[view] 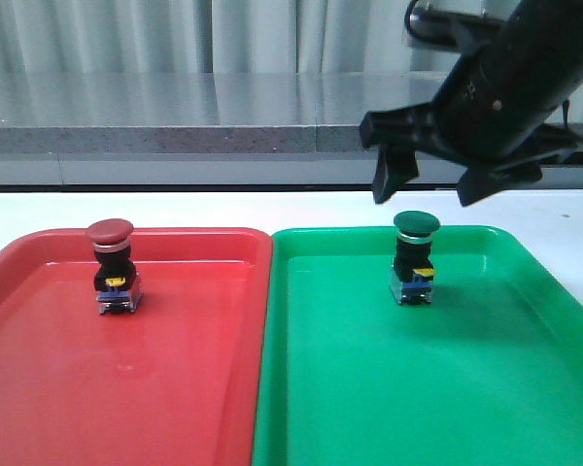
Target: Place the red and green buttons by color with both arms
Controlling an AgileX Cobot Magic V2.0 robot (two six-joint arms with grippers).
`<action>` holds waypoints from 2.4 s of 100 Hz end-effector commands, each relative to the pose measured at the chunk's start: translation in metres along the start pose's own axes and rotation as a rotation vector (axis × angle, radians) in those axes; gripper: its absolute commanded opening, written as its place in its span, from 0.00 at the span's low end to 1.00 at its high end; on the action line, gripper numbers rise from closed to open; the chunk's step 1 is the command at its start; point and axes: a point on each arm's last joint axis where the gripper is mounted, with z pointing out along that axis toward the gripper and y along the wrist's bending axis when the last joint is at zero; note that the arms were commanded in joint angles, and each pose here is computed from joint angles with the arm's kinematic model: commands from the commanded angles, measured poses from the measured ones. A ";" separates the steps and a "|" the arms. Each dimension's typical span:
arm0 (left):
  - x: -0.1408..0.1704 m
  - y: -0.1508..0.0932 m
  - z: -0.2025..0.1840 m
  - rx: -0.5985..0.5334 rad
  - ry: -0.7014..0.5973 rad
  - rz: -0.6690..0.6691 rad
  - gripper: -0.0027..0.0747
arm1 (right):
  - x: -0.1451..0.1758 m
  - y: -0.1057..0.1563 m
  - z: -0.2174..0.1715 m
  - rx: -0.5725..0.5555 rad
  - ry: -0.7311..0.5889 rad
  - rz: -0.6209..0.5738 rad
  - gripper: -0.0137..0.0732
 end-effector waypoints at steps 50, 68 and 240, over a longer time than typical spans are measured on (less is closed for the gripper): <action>-0.001 -0.001 -0.002 0.011 -0.089 -0.002 0.01 | -0.047 -0.031 -0.157 0.099 -0.420 -0.117 0.85; -0.001 -0.001 -0.002 0.011 -0.089 -0.002 0.01 | -0.017 -0.054 -0.190 0.173 -0.468 -0.096 0.85; -0.001 -0.001 -0.002 0.011 -0.089 -0.002 0.01 | 0.130 -0.074 -0.268 0.245 -0.713 -0.076 0.08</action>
